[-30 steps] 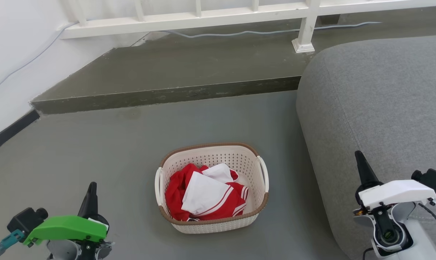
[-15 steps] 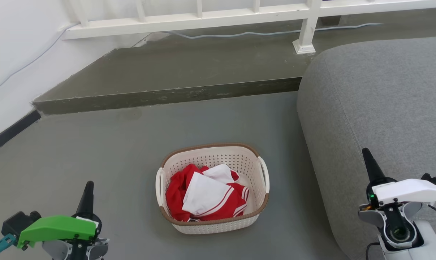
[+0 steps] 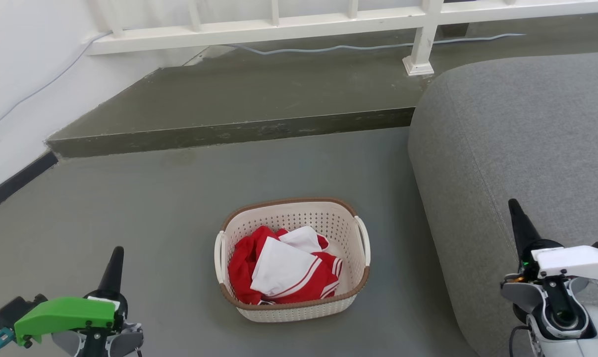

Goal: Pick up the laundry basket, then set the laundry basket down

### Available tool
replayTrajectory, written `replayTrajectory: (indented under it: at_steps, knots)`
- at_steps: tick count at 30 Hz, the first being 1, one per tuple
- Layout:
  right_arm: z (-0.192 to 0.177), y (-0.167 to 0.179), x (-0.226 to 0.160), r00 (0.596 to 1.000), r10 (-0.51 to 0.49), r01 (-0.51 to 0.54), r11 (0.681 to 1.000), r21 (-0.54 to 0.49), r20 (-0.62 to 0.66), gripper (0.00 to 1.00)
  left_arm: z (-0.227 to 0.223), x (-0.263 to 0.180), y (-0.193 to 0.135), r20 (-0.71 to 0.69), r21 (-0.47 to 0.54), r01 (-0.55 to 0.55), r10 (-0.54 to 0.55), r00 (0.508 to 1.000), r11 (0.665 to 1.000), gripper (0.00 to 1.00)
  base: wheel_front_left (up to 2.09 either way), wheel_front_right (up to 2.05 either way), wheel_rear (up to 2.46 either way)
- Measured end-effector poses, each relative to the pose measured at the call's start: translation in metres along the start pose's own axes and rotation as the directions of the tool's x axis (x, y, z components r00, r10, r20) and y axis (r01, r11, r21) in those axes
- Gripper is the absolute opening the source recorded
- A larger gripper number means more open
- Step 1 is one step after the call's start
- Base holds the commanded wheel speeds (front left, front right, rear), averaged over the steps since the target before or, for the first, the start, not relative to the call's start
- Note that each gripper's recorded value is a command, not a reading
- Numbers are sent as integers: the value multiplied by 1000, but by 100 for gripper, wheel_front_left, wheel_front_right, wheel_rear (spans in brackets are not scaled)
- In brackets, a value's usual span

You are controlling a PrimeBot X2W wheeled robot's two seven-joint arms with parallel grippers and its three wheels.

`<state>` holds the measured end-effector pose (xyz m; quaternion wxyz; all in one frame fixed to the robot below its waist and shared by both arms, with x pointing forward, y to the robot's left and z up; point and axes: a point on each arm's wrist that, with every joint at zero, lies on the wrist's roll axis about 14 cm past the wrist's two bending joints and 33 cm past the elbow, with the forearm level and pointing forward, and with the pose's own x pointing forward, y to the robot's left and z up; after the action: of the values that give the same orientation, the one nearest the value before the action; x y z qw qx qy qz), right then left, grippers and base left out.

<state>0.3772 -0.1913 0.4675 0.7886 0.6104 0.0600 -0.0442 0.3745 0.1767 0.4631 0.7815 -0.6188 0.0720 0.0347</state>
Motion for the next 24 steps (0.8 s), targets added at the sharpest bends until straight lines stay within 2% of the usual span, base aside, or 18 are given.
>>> replayTrajectory:
  at_steps: [11,20,24]
  knots:
    - [10,5,0,999,26,-29,990,141,26,0,7,-1,-5,9,-129,29,-28,1000,991,0,0,0,0]
    - [17,9,-1,998,49,-58,965,256,42,0,13,-2,-9,21,-224,55,-52,998,973,0,0,0,0]
    - [17,10,-1,998,53,-63,963,262,46,0,14,-2,-10,25,-239,60,-56,998,969,0,0,0,0]
